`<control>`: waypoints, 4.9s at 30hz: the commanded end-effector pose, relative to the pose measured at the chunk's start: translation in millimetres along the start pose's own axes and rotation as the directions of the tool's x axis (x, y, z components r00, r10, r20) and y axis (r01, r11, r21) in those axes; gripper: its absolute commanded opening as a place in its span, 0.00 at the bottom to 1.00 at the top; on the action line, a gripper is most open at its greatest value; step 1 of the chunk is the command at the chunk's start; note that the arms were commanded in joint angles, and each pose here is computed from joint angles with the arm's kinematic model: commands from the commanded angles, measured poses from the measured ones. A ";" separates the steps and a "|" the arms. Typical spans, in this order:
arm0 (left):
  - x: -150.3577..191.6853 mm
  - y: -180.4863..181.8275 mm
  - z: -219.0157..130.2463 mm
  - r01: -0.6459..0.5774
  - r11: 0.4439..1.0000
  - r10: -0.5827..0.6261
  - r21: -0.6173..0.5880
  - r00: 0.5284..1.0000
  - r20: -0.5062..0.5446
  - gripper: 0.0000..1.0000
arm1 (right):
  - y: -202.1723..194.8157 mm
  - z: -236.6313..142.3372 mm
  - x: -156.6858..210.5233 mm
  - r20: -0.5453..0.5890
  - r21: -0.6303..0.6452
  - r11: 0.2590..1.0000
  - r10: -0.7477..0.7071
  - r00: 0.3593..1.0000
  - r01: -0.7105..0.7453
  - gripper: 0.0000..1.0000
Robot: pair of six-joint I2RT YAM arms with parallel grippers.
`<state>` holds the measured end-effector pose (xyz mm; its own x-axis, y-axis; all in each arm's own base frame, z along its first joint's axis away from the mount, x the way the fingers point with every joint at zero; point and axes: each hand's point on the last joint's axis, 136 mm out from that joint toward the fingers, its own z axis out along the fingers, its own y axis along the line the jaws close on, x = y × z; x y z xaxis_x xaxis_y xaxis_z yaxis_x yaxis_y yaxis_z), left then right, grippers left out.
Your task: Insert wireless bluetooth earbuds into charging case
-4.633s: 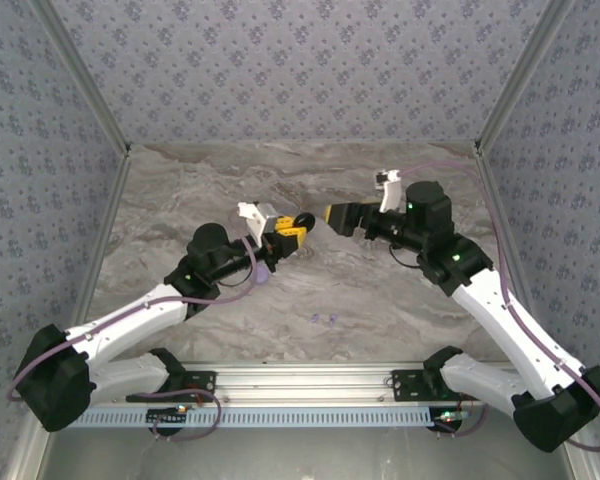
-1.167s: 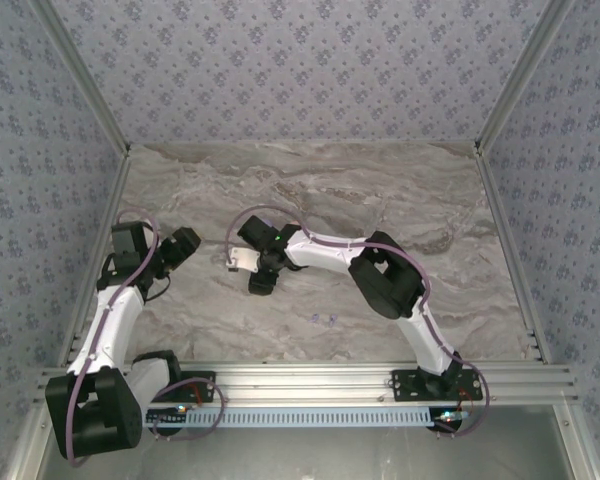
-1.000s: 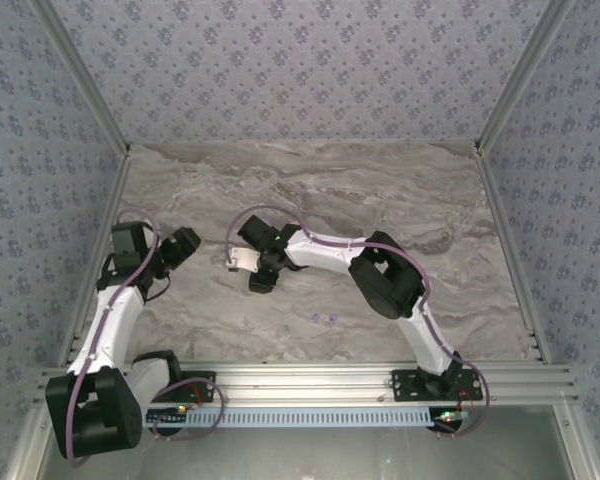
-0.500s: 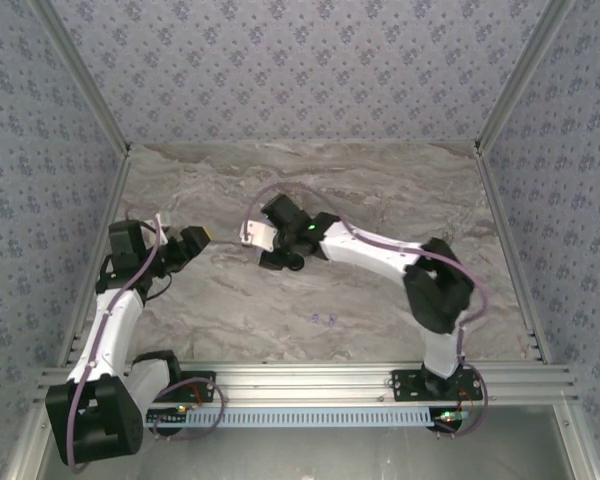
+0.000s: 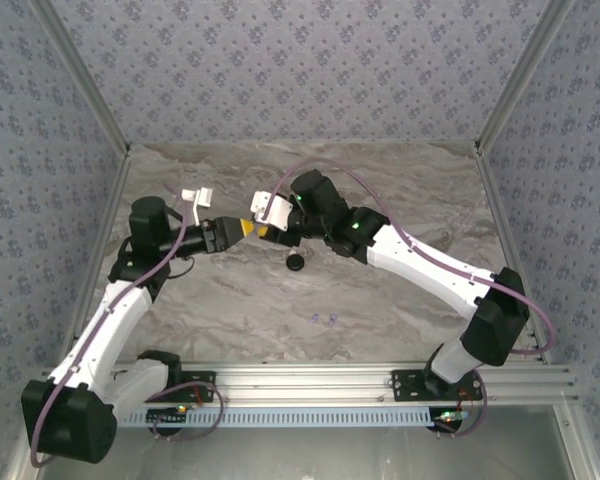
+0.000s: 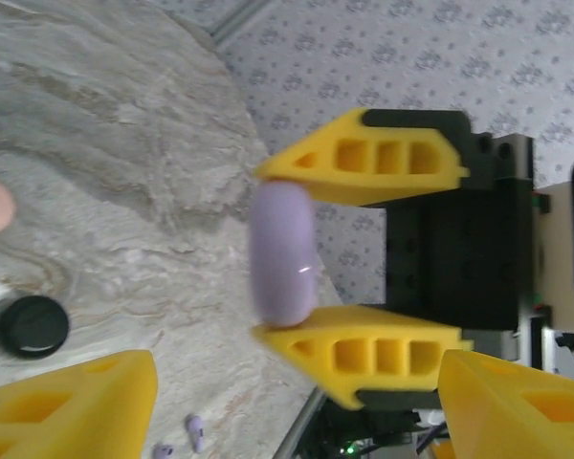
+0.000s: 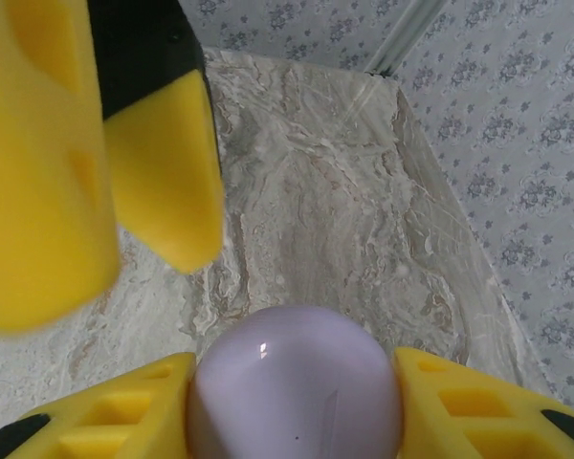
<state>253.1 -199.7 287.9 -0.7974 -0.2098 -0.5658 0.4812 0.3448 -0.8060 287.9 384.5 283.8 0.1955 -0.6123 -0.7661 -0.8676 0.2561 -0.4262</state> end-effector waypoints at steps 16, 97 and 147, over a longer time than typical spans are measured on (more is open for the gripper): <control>-4.4 -12.8 22.6 -0.043 0.998 0.043 0.040 0.999 -0.017 0.46 | 9.3 -13.2 -16.7 0.059 -0.015 0.999 -0.043 0.997 0.044 0.48; 16.7 -60.7 6.3 -0.778 0.626 0.769 -0.053 0.604 0.212 0.00 | -31.2 -69.1 -34.9 0.191 -0.053 0.978 0.209 0.959 -0.203 0.81; 22.5 -48.5 -5.0 -0.758 0.639 0.763 -0.132 0.602 0.237 0.00 | 28.9 -109.0 117.8 -0.233 0.324 0.537 0.843 0.485 -0.779 0.73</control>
<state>213.9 -219.5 298.5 -0.0791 -0.0449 -0.9959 0.8654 0.4927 -0.0909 256.9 266.5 297.4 -0.4875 -0.3235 -0.8109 -0.6957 0.7051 0.1370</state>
